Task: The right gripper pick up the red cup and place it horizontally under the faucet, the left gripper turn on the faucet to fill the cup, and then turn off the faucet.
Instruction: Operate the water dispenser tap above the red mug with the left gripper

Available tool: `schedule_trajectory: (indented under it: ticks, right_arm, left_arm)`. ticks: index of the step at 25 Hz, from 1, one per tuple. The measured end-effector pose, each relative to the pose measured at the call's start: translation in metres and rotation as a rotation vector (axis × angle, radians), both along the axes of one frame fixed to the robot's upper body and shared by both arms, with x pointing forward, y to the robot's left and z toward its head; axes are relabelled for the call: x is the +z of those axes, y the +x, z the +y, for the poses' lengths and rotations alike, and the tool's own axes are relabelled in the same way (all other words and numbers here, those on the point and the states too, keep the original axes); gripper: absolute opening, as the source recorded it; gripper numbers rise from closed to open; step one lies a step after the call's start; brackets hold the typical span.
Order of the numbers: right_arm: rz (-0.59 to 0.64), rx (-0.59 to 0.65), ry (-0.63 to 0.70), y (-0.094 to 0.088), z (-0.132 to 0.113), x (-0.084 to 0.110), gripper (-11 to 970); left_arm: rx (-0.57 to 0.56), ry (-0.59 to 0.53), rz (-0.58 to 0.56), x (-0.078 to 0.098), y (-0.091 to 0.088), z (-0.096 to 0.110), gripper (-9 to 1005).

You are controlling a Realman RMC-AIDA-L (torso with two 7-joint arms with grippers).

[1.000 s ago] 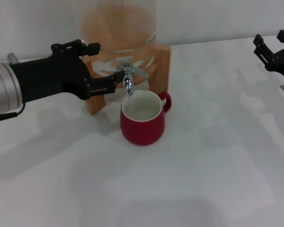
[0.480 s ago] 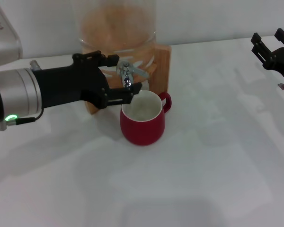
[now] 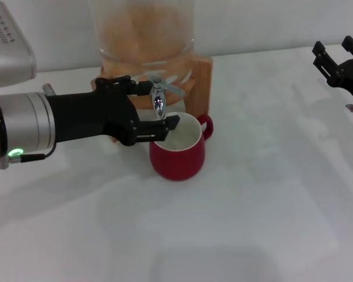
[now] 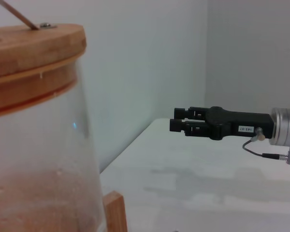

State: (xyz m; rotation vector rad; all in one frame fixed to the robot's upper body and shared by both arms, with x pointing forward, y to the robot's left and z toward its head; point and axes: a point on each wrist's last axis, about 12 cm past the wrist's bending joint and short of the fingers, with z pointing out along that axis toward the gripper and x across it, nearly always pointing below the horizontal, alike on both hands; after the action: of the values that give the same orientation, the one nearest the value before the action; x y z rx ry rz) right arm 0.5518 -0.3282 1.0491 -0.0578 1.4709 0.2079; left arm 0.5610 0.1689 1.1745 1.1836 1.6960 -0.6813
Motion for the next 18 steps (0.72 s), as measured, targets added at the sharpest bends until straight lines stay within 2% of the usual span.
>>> schedule_trajectory:
  ticks: [8,18]
  right_arm:
    - [0.011,-0.004,-0.001,-0.001,0.000,-0.002,683]
    - [0.016,-0.007,-0.001,-0.003,-0.001,-0.003,683]
  left_arm:
    - [-0.021,0.032,-0.012,0.004,0.010,-0.006,830]
    - [-0.072,0.064,-0.022,0.011,0.014,-0.015,830]
